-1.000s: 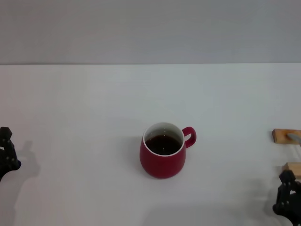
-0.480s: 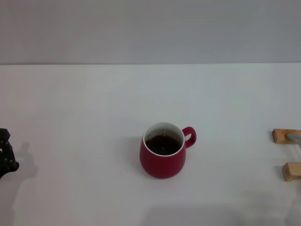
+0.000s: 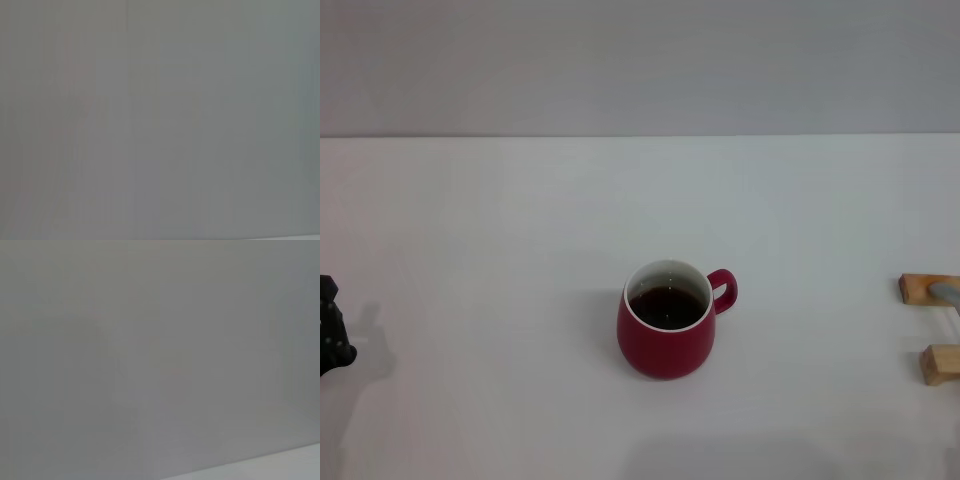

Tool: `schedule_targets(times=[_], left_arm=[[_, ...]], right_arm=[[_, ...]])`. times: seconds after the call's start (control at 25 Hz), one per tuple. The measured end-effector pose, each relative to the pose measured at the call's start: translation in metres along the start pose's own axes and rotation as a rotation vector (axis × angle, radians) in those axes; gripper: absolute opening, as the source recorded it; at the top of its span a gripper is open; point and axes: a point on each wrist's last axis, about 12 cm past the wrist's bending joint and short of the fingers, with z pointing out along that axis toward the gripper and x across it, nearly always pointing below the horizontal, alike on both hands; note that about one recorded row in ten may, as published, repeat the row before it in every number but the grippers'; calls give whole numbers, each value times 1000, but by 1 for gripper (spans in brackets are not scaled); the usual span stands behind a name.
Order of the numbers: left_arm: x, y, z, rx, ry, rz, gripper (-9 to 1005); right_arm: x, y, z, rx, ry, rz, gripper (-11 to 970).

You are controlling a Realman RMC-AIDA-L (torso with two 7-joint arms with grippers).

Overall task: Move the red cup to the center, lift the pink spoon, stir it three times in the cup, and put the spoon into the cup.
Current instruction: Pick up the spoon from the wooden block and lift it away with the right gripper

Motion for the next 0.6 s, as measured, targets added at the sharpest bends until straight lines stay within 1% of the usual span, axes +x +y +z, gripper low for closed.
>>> schedule_targets(times=[0.16, 0.28, 0.36, 0.48, 0.6], left_arm=[[0, 3, 0, -1, 3, -15, -2], [0, 3, 2, 2, 2, -14, -2], [0, 3, 2, 4, 3, -13, -2], [0, 3, 2, 5, 4, -11, -2], [0, 3, 2, 4, 6, -12, -2]], right_arm=[[1, -6, -7, 45, 16, -8, 404], [1, -8, -7, 49, 19, -1, 482], [4, -12, -6, 50, 32, 24, 534], [7, -17, -4, 47, 44, 36, 530], [8, -19, -2, 42, 54, 38, 528]])
